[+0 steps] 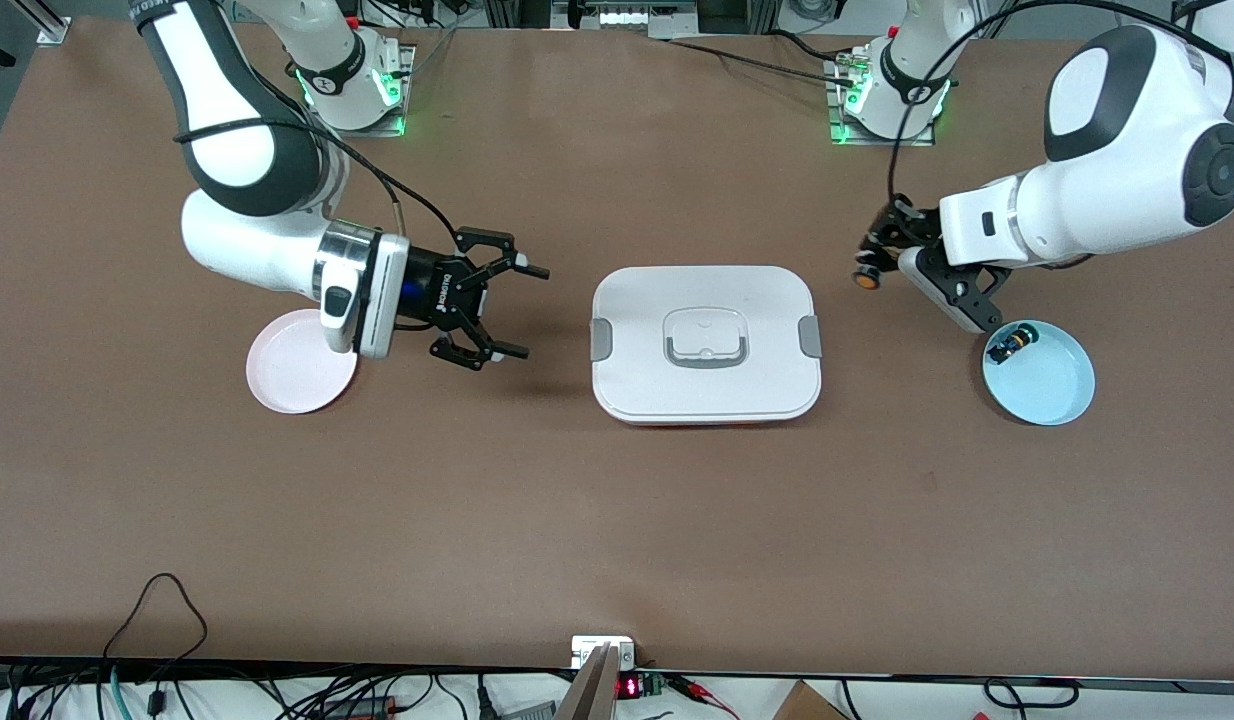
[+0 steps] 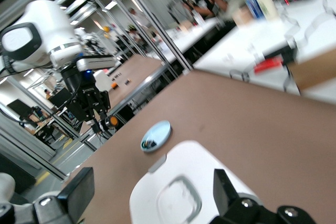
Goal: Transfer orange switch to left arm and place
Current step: 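Carry the switch to the blue dish while the right gripper withdraws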
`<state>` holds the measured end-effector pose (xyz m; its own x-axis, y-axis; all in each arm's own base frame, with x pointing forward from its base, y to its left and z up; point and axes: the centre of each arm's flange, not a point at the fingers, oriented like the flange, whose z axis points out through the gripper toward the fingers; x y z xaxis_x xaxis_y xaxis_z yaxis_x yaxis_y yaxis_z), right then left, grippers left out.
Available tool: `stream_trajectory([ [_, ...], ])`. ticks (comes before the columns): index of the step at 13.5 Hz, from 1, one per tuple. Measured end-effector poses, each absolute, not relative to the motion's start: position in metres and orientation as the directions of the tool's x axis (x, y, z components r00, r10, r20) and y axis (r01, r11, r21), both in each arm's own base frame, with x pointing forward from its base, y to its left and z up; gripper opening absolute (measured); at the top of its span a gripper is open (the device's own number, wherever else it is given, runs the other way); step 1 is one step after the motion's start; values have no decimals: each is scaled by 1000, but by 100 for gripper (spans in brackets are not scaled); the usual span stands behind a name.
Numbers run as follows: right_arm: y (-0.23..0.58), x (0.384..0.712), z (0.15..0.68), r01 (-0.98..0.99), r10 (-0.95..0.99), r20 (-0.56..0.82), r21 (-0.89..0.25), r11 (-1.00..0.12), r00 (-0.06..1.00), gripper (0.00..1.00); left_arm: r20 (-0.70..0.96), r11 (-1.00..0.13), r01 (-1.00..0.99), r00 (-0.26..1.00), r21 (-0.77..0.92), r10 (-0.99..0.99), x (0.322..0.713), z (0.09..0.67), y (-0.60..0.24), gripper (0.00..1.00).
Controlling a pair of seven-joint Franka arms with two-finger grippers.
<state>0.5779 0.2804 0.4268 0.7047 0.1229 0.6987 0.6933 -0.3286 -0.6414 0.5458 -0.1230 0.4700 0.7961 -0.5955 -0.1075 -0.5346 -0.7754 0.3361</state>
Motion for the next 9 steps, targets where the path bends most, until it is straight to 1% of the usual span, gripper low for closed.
stream_trajectory([
  [2,274,578,430,558,143,554,-720,-411,820,100,-173,-715,-657,696,237,-697,556,450,-105,41],
  [3,271,578,433,495,163,480,-730,-470,862,100,-205,-680,-702,649,209,-733,561,439,-98,41],
  [5,264,580,440,380,178,345,-702,-603,921,100,-262,-594,-790,547,152,-795,572,421,-84,41],
  [8,262,583,453,233,133,201,-641,-731,970,100,-328,-449,-884,389,129,-861,586,390,-64,41],
  [9,260,581,451,186,128,138,-598,-779,982,100,-331,-406,-904,344,136,-879,590,378,-49,41],
])
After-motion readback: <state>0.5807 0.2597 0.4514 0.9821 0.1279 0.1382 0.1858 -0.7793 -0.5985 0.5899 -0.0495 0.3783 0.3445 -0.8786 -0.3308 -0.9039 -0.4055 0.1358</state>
